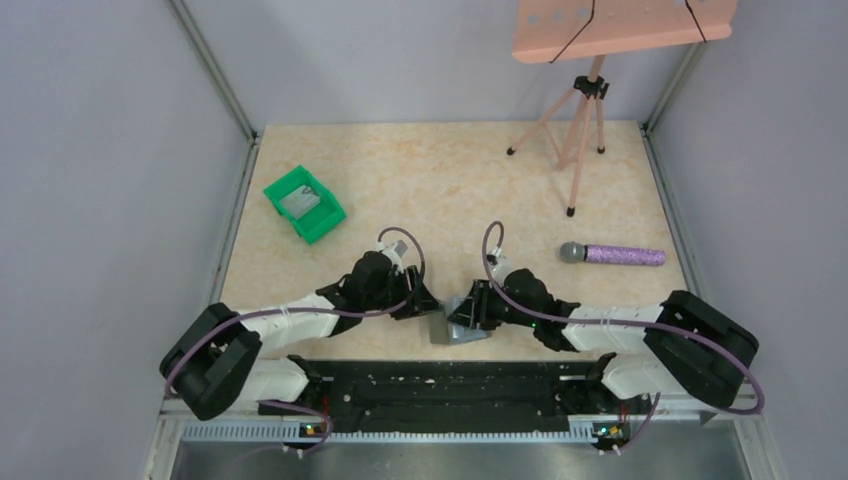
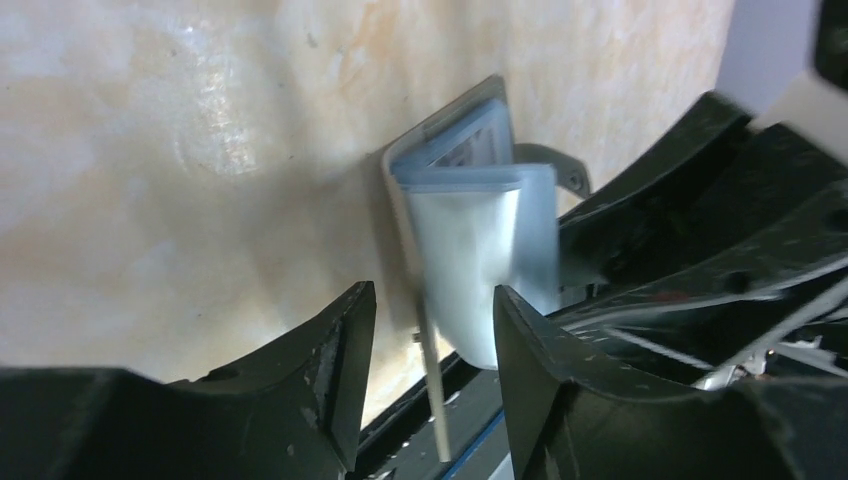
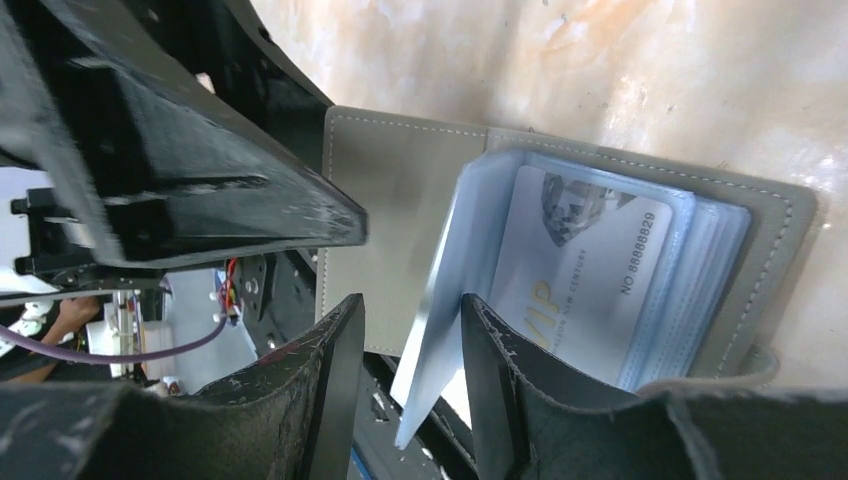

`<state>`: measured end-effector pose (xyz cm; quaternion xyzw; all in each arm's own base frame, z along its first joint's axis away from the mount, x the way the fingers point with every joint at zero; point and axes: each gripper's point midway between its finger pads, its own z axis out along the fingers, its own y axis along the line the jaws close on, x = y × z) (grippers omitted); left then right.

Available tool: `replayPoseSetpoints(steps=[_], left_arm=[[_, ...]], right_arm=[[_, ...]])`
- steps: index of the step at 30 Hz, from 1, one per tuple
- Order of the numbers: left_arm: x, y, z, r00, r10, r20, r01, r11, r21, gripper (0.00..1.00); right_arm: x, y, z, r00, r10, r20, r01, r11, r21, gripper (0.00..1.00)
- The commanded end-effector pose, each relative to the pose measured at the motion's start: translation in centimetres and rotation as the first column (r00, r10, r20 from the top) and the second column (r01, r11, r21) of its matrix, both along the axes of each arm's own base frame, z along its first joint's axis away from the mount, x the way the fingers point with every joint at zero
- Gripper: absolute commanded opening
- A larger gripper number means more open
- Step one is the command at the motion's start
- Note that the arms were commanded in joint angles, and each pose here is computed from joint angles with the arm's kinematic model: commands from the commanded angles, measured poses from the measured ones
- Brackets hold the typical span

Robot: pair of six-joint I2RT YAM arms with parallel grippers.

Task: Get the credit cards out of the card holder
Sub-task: Remove the credit card from the card holder.

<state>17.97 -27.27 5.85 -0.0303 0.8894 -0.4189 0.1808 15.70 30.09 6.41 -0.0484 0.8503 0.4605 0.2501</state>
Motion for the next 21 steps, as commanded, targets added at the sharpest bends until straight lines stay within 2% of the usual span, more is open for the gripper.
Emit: replayPoseSetpoints(steps=[1, 7, 10, 13, 21], left_arm=[[1.8, 0.0, 2.9, 0.997, 0.051, 0.062, -0.05, 0.999, -0.011, 0.54], [2.3, 0.6, 3.8, 0.994, 0.075, 0.074, -0.076, 0.997, 0.008, 0.56], [2.2, 0.8, 3.4, 0.995, 0.078, 0.06, -0.08, 0.997, 0.022, 0.56], [2.4, 1.1, 3.5, 0.994, 0.077, 0.08, -0.081, 0.996, 0.041, 0.55], [2.3, 3.0, 4.6, 0.99, 0.051, 0.134, -0.073, 0.985, 0.159, 0.42]], right_arm=[[-0.2, 2.5, 2.5, 0.996, 0.068, 0.058, -0.073, 0.993, 0.096, 0.41], [-0.9, 4.5, 3.2, 0.985, 0.134, 0.105, -0.145, 0.984, 0.1, 0.42], [-1.0, 5.2, 2.8, 0.982, 0.15, 0.114, -0.158, 0.985, 0.071, 0.47], [-0.9, 5.6, 1.6, 0.983, 0.151, 0.108, -0.154, 0.988, 0.02, 0.48], [-0.6, 4.8, -2.1, 0.991, 0.116, 0.059, -0.113, 0.992, -0.053, 0.42]])
